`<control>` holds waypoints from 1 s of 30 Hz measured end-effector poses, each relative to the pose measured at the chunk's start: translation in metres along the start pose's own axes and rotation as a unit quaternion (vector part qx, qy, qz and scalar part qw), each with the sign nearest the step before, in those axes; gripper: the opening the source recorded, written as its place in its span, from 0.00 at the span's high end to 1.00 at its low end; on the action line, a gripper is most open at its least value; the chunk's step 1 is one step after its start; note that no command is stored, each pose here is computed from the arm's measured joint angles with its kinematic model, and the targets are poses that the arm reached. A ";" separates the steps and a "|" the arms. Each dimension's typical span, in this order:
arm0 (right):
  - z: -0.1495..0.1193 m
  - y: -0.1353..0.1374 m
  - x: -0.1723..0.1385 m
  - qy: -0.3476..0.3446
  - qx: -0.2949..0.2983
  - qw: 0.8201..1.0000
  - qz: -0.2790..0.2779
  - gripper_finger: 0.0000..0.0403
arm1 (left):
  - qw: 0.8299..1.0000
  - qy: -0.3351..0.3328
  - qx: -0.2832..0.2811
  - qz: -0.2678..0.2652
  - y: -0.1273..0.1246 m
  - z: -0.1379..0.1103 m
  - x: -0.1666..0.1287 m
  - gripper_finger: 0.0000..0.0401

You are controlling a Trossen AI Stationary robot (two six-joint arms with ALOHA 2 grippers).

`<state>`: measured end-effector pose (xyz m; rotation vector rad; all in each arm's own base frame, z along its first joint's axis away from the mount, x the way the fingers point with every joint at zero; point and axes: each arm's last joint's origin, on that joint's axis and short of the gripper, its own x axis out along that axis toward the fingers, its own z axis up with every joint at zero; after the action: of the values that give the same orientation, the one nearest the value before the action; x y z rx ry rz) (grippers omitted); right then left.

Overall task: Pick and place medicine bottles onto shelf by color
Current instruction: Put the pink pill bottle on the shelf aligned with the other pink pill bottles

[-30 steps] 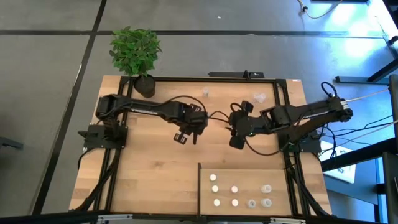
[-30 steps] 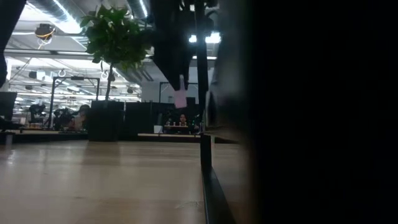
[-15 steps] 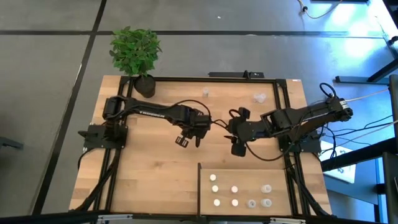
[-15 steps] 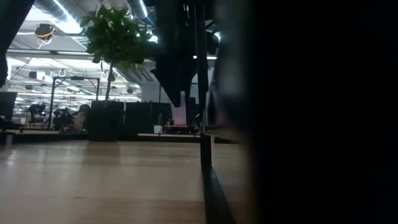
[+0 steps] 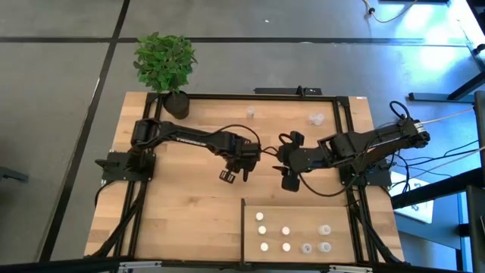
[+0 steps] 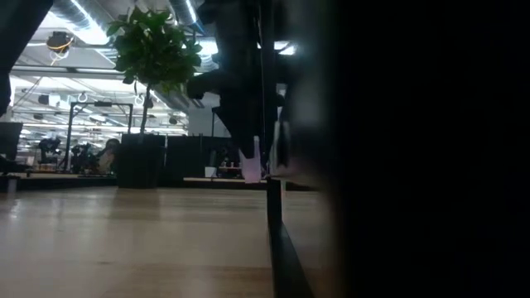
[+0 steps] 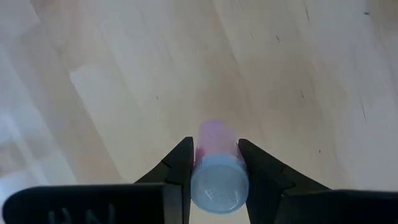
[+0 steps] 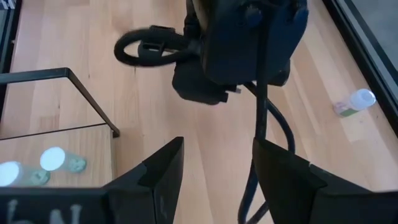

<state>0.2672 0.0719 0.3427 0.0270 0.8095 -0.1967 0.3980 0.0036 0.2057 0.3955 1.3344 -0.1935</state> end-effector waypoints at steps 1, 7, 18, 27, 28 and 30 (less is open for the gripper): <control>0.000 0.000 0.000 0.000 0.000 1.000 0.000 0.52 | 1.000 0.003 -0.005 -0.001 0.000 0.000 0.001 0.78; 0.000 0.000 0.000 0.000 0.000 1.000 0.000 0.52 | 0.999 0.004 -0.042 0.000 -0.001 0.001 0.003 0.78; 0.000 0.000 0.000 0.000 0.000 1.000 0.000 0.52 | 0.998 -0.002 -0.054 0.017 -0.001 0.003 0.003 0.78; 0.000 0.000 0.000 0.000 0.000 1.000 0.000 0.52 | 0.999 0.008 -0.051 0.011 -0.003 0.005 0.016 0.78; 0.000 0.000 0.000 0.000 0.000 1.000 0.000 0.52 | 0.999 0.006 -0.051 0.010 -0.003 0.006 0.018 0.78; 0.000 0.000 0.000 0.000 0.000 1.000 0.000 0.52 | 0.999 0.004 -0.051 0.003 -0.003 0.006 0.021 0.78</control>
<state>0.2672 0.0719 0.3427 0.0268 0.8101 -0.1967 0.4074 -0.0002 0.1863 0.3149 1.3449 -0.1183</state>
